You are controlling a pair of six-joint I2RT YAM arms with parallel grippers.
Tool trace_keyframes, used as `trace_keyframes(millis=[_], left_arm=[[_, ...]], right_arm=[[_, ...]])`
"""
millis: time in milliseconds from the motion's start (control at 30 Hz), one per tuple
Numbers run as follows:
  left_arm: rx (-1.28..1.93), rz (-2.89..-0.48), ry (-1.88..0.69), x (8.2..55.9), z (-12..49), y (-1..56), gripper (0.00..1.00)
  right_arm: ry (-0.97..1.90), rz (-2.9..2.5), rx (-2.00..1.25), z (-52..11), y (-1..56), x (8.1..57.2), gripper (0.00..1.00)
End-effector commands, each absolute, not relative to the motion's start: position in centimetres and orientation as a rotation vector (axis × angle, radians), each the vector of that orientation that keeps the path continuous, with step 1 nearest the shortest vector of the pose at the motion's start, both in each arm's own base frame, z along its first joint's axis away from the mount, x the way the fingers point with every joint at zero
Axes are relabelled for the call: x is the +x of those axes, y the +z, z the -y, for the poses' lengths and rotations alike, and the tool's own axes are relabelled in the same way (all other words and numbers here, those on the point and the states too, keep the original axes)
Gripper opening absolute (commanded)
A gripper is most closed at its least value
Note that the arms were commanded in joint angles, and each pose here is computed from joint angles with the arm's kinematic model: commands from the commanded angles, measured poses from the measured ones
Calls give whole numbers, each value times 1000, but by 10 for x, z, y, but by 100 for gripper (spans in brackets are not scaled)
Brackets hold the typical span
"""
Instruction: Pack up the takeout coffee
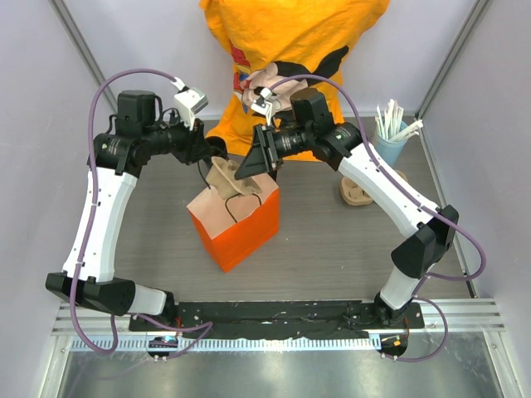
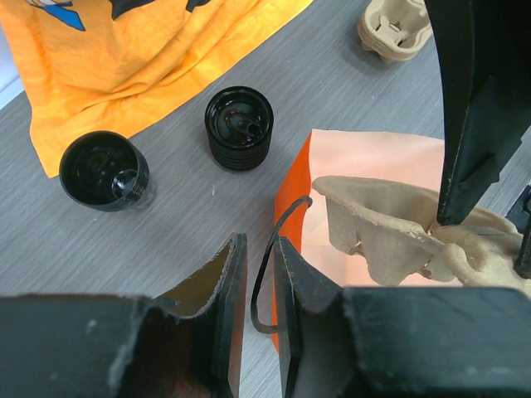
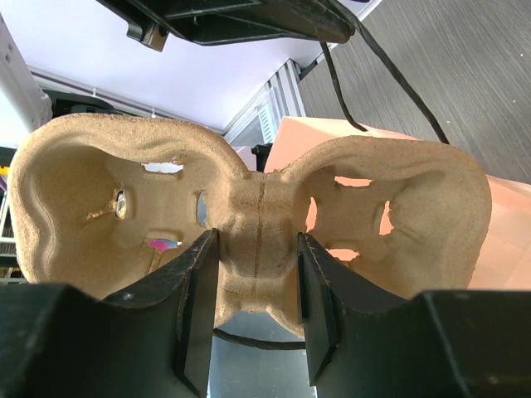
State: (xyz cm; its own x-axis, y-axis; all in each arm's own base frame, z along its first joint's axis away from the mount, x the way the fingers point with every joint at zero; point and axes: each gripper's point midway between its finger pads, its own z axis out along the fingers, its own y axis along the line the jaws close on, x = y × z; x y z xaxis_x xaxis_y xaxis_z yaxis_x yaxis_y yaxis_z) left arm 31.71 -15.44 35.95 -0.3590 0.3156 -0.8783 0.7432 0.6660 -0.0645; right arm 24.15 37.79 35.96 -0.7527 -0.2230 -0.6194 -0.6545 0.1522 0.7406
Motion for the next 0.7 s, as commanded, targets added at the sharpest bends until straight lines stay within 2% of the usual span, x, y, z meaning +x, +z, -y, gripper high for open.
trace_keyframes(millis=[0, 367, 667], left_arm=[[809, -1907, -585, 318, 155, 371, 23], [780, -1897, -601, 318, 157, 378, 20], [799, -1894, -651, 312, 162, 378, 18]], right_arm=[[1618, -2021, -844, -380, 367, 242, 21], [1473, -2086, -803, -375, 346, 255, 21], [1687, -2041, -814, -378, 363, 242, 22]])
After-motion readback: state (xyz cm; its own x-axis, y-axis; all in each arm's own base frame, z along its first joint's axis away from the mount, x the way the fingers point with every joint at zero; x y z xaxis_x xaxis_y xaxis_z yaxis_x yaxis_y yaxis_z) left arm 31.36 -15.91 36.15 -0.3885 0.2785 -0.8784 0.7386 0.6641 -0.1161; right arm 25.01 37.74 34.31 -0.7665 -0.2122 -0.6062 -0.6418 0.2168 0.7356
